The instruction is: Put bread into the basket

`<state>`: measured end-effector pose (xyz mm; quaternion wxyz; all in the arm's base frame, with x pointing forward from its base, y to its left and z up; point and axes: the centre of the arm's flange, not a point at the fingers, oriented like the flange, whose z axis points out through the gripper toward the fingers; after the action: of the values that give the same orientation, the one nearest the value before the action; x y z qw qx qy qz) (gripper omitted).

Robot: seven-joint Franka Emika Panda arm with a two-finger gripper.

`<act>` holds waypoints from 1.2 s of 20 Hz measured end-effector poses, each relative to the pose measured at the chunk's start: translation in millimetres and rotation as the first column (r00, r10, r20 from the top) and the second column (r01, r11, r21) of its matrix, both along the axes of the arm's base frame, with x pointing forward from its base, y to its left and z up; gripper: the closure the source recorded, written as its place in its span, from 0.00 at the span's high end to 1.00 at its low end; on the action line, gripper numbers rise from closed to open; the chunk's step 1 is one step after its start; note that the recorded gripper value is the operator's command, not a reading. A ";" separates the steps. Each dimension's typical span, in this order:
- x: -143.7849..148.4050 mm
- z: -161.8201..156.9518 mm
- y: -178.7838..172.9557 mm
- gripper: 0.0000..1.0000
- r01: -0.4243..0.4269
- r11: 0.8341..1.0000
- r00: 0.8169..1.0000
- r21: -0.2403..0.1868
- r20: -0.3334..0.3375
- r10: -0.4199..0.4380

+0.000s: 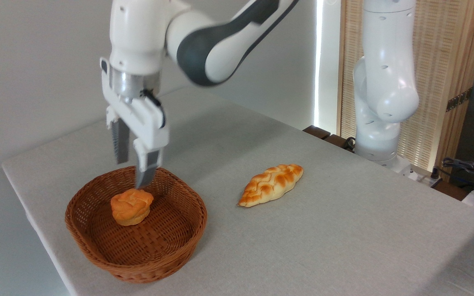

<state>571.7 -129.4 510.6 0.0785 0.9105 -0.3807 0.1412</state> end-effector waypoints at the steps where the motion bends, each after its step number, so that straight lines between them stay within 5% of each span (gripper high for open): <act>1: -2.8 17.8 16.3 1.00 -0.006 1.000 0.999 -0.007 -0.038 0.005; 4: -12.9 60.5 49.8 1.00 -0.006 1.000 0.994 0.001 -0.112 0.006; 8: -19.8 66.1 40.3 1.00 0.074 0.985 0.984 0.155 -0.171 -0.047; 10: -17.4 72.4 30.4 1.00 0.098 0.977 0.977 0.187 -0.203 -0.060; 16: -1.0 100.0 64.5 1.00 0.019 0.985 0.983 0.169 -0.185 0.013; 24: -1.0 106.2 68.0 1.00 0.008 0.986 0.984 0.166 -0.174 0.021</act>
<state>570.7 -61.3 616.9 0.0352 0.9240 -0.3797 0.0286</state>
